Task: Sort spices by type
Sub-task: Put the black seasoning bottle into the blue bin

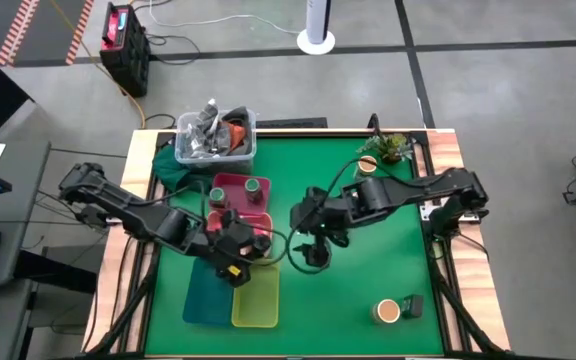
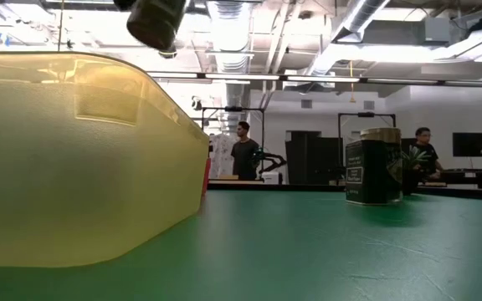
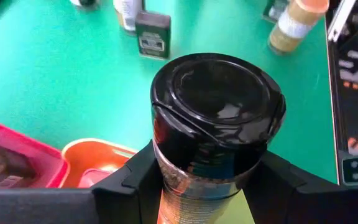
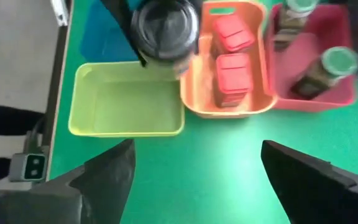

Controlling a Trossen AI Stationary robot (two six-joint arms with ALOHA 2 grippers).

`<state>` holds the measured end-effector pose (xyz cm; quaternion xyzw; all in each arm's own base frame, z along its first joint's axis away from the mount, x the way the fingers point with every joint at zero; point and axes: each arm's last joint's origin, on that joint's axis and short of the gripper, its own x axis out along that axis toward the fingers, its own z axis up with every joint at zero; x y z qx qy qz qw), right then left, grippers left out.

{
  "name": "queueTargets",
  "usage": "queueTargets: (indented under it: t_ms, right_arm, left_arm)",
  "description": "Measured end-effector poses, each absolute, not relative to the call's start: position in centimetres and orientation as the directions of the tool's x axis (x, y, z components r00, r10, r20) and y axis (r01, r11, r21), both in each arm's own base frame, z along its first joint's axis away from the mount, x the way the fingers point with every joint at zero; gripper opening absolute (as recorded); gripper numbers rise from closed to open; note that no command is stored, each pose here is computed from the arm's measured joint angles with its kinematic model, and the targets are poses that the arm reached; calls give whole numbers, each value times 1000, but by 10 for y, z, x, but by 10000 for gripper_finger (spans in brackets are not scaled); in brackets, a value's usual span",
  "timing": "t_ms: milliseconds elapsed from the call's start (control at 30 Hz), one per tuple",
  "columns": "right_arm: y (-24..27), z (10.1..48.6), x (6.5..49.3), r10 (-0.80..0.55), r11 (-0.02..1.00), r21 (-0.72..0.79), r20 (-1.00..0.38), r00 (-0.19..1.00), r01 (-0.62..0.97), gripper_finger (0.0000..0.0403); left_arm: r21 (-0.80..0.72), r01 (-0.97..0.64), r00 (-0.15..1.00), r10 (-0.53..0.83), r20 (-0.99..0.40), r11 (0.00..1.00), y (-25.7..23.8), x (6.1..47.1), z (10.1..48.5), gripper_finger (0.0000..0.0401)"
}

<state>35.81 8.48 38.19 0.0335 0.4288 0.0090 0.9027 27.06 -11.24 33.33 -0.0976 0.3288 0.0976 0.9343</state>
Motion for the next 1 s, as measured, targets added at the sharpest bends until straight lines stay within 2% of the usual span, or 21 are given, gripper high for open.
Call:
queueTargets:
  t_ms: [267, 400, 533, 767, 1000]
  right_arm:
    - [89, 380, 345, -51, 998, -20, -814, 579, 60, 363]
    - [90, 379, 343, -66, 997, -27, -829, 556, 78, 361]
    - [92, 378, 341, -78, 995, -30, -829, 553, 95, 360]
    - [100, 380, 340, -115, 985, -18, -810, 576, 171, 360]
    - [104, 383, 343, -238, 921, 36, -738, 632, 388, 360]
  left_arm:
    - [-143, -284, 773, 138, -620, 948, -124, 229, 350, 175]
    - [-135, -267, 737, 112, -666, 954, -144, 205, 346, 175]
    - [-159, -287, 760, 124, -638, 945, -166, 181, 342, 175]
    - [-218, -295, 817, 127, -562, 930, -197, 139, 314, 175]
    - [-125, -266, 824, 158, -544, 956, -200, 117, 271, 175]
